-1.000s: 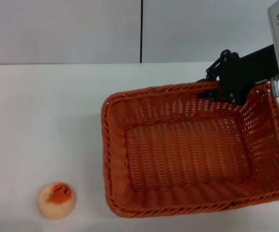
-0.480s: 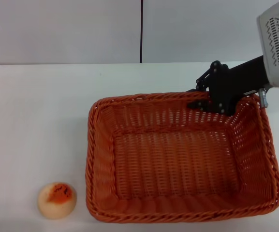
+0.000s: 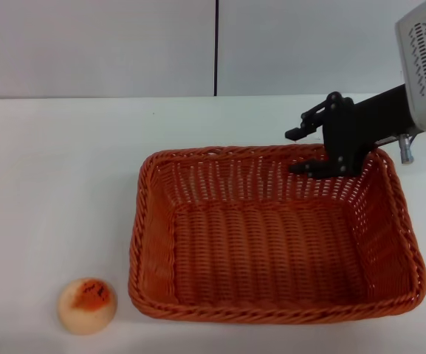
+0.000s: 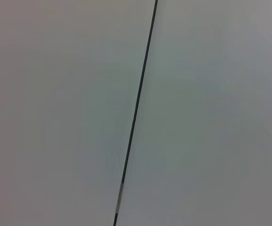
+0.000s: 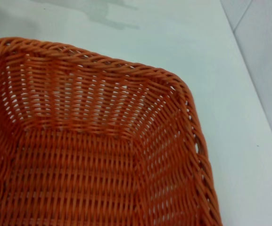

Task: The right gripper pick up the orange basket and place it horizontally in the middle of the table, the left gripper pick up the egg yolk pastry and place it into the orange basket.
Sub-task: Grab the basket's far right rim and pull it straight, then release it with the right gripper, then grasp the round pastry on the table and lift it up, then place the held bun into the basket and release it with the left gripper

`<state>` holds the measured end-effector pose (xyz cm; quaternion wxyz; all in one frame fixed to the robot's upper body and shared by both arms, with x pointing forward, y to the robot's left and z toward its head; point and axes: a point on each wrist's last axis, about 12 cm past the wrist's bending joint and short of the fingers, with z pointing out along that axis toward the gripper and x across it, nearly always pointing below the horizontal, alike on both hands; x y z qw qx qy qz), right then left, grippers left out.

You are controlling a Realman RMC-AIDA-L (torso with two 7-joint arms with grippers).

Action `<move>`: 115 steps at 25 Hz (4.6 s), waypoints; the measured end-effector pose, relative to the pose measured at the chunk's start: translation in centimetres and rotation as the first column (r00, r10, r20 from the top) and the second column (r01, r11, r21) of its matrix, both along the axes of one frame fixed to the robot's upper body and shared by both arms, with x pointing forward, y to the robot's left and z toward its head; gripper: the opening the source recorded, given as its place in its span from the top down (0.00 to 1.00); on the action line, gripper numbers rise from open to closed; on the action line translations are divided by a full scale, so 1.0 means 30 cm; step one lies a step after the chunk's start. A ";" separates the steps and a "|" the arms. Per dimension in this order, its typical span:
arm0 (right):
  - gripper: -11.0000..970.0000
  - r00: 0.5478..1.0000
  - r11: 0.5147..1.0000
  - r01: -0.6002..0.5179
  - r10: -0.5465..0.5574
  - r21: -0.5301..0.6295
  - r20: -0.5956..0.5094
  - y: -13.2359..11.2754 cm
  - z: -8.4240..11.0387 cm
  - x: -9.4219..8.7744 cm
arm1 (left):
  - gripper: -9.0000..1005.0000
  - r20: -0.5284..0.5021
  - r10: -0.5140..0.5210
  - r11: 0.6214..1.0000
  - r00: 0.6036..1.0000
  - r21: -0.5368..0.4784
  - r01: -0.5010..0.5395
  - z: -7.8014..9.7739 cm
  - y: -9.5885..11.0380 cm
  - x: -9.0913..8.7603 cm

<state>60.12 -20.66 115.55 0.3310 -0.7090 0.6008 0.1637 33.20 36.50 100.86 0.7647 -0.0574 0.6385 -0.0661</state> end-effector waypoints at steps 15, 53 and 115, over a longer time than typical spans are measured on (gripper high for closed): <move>0.48 0.955 0.675 0.211 -0.297 0.707 -0.001 -0.256 0.158 -0.248 | 0.21 -0.138 -0.545 0.834 0.827 0.007 0.551 0.110 0.066 0.121; 0.48 0.682 0.035 0.565 -0.582 0.825 -0.442 -0.606 -0.118 -0.463 | 0.22 -0.483 -0.742 0.577 0.465 -0.109 0.809 0.020 -0.018 0.153; 0.48 0.717 0.037 0.534 -0.549 0.845 -0.429 -0.597 -0.102 -0.468 | 0.91 -0.186 -0.940 0.288 0.287 0.022 0.957 0.132 -0.435 0.537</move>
